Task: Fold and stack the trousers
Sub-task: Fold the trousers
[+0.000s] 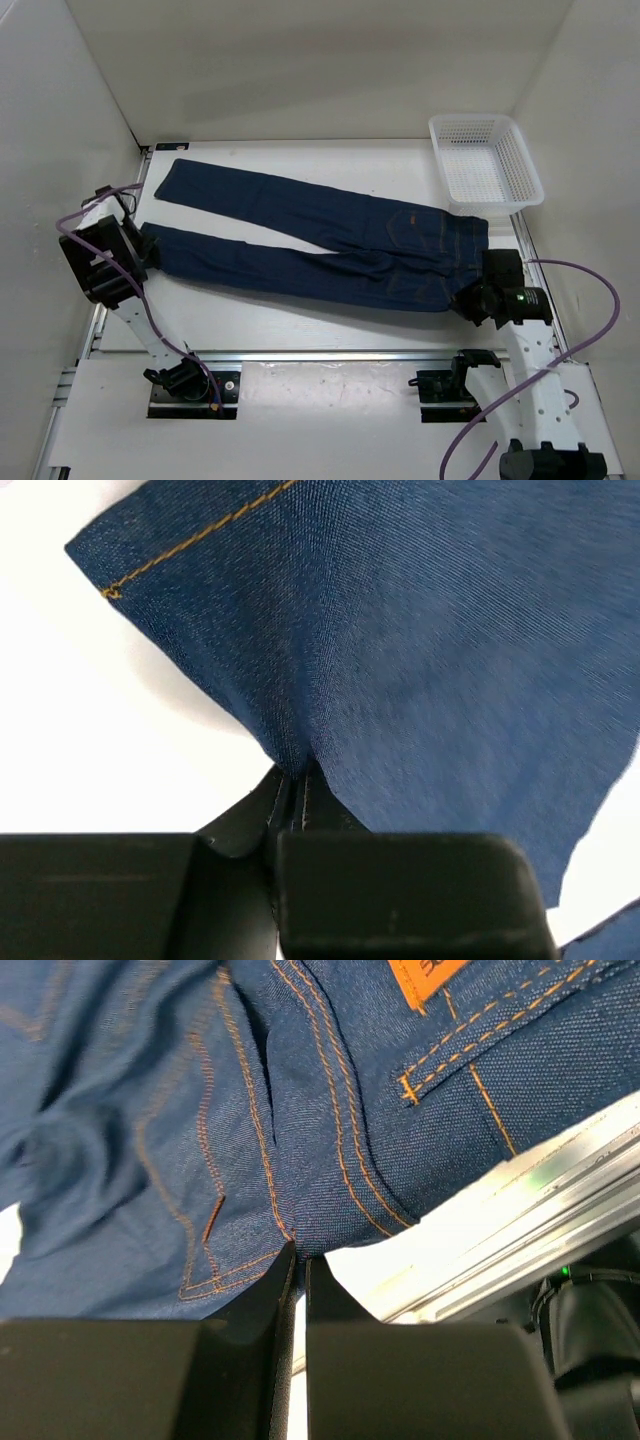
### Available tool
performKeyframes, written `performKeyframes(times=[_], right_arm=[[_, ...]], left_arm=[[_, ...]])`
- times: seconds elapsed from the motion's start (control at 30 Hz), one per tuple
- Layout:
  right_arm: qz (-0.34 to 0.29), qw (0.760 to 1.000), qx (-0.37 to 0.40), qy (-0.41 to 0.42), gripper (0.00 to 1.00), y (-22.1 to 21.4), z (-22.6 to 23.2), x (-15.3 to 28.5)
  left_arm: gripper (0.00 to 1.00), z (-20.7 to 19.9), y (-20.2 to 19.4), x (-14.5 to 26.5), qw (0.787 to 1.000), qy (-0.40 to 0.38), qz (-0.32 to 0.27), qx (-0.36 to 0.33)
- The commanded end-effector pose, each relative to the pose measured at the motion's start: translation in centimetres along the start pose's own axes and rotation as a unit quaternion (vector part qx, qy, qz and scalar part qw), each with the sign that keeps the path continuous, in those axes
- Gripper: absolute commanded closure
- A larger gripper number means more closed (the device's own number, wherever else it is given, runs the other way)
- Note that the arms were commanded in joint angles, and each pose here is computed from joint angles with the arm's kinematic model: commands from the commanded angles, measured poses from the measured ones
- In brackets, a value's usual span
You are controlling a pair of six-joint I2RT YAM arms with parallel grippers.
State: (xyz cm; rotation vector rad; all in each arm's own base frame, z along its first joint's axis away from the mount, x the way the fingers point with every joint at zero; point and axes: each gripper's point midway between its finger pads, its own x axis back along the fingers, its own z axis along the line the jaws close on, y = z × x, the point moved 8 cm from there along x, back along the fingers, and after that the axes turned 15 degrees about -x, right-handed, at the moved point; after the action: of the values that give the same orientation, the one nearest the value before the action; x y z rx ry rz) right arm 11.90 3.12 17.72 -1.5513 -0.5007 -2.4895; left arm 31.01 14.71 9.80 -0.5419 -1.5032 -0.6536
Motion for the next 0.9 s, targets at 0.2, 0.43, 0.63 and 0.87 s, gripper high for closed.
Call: performKeyframes(times=[0.2, 0.43, 0.63, 0.87], right_arm=[[-0.061, 0.998, 0.012, 0.007, 0.99, 1.3, -0.5, 4.9], [-0.098, 0.995, 0.019, 0.023, 0.99, 2.2, -0.3, 8.2], [-0.099, 0.995, 0.019, 0.025, 0.99, 1.7, -1.8, 9.7], [-0.134, 0.991, 0.026, 0.016, 0.98, 2.8, -1.0, 10.4]], left_arm=[[0.90, 0.6, 2.5, 10.6, 0.988, -0.002, -0.153, 0.002], [0.90, 1.5, 1.7, 14.9, 0.981, 0.008, -0.196, -0.005], [0.90, 1.9, 1.3, 17.5, 0.975, 0.007, -0.224, -0.012], [0.90, -0.9, 3.0, 19.4, 0.965, -0.014, -0.256, -0.049]])
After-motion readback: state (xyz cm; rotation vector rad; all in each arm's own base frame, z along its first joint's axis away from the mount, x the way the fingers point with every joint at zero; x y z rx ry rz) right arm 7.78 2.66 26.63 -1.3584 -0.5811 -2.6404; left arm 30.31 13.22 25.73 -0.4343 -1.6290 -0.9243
